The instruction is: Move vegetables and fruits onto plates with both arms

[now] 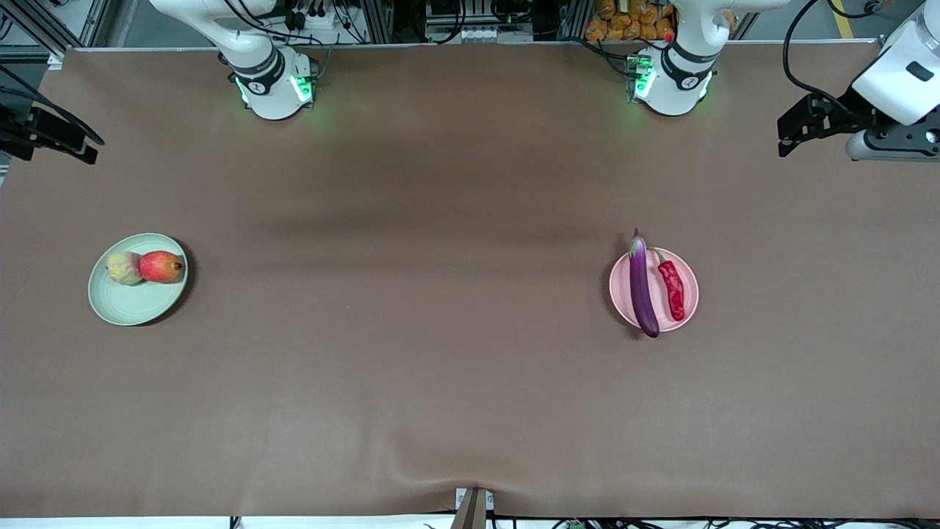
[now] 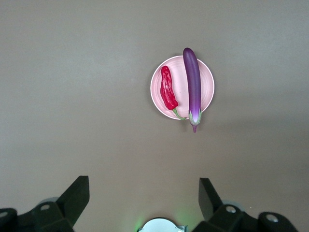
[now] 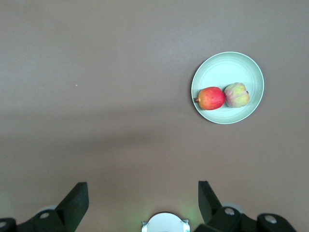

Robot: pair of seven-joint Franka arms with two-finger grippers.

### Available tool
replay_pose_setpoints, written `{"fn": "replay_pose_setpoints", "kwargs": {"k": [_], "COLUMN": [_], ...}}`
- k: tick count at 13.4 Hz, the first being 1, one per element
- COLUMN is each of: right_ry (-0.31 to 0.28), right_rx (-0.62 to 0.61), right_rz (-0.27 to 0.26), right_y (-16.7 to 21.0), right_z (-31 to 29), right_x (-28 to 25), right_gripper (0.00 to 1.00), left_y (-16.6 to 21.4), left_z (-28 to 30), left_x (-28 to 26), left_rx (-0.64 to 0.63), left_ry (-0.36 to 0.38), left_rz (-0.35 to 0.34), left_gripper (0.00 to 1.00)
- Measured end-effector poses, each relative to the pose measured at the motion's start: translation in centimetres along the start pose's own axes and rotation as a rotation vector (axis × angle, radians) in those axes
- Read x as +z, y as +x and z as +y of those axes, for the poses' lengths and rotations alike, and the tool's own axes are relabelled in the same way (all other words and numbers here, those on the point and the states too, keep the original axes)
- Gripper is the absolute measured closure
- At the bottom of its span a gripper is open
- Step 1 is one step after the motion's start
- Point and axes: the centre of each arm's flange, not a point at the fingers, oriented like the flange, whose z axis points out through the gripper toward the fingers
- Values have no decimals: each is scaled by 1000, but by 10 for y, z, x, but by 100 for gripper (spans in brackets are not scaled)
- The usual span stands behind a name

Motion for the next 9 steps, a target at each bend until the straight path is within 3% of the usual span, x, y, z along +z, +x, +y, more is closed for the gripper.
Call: {"fn": "replay_pose_setpoints", "kwargs": {"k": [3, 6, 9], "right_ry": [5, 3, -4], "right_rx": [-1, -1, -1], "right_rz": [18, 39, -8], "right_y": [-20, -14, 1], "right_z": [2, 1, 0], "right_x": [-2, -6, -11], "right_gripper": [0, 0, 0], "left_y": [0, 0, 0], "left_z": [-1, -1, -2], "left_x": [0, -8, -9], "left_rx": [-5, -5, -8], "left_ry": [-23, -36, -37], "left_rz": [2, 21, 22], "left_gripper": [0, 0, 0]}}
